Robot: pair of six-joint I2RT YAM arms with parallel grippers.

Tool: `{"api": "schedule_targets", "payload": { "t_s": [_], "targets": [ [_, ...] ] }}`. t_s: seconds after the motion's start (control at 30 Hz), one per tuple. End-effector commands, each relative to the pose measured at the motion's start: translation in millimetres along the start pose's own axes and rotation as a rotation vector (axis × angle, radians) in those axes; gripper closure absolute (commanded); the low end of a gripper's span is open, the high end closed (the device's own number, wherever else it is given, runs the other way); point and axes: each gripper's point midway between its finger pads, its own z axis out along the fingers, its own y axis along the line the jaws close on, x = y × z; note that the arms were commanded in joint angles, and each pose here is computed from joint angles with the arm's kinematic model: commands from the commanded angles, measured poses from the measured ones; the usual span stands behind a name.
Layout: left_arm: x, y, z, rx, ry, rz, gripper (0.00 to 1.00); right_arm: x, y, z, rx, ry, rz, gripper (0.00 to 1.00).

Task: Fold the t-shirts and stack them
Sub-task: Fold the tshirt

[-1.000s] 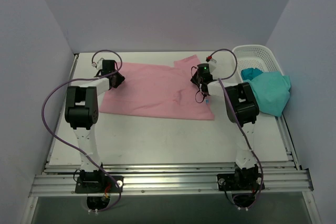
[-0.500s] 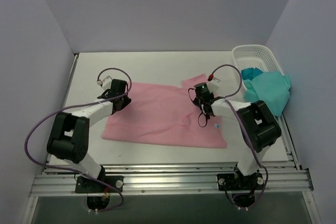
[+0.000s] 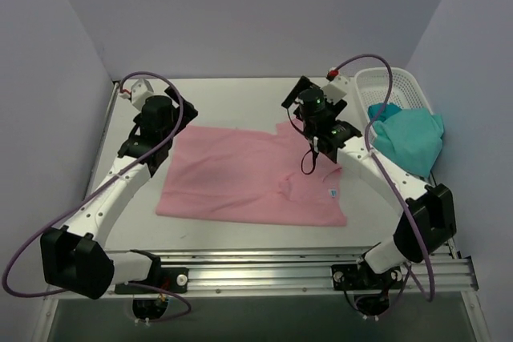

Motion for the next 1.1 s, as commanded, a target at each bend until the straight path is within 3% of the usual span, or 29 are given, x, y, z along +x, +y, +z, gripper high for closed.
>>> {"api": "schedule_targets", "payload": {
  "t_s": [0.0,0.17,0.47,0.7,1.07],
  "targets": [
    [9.2,0.6,20.2,0.001,0.04,0.06,0.03,9.0,-33.6,50.0,0.132,0.034,-0.104,0.09],
    [11.2,9.3,48.9,-0.004,0.04,0.055,0.03,18.2,-45.3,117.3,0.192,0.067,-0.138,0.12],
    [25.5,27.9,101.5,-0.005,0.055,0.038,0.04,49.5,-45.1,186.6,0.181,0.133,-0.182,0.16],
    [44.4,38.9,142.9,-0.02,0.111,0.035,0.06,57.2,-49.9,219.4,0.174,0.15,-0.16,0.17],
    [46.1,50.3,160.6,-0.014,0.121,0.014,0.07,106.4,-87.7,233.4,0.229,0.231,-0.144,0.18]
  ]
}}
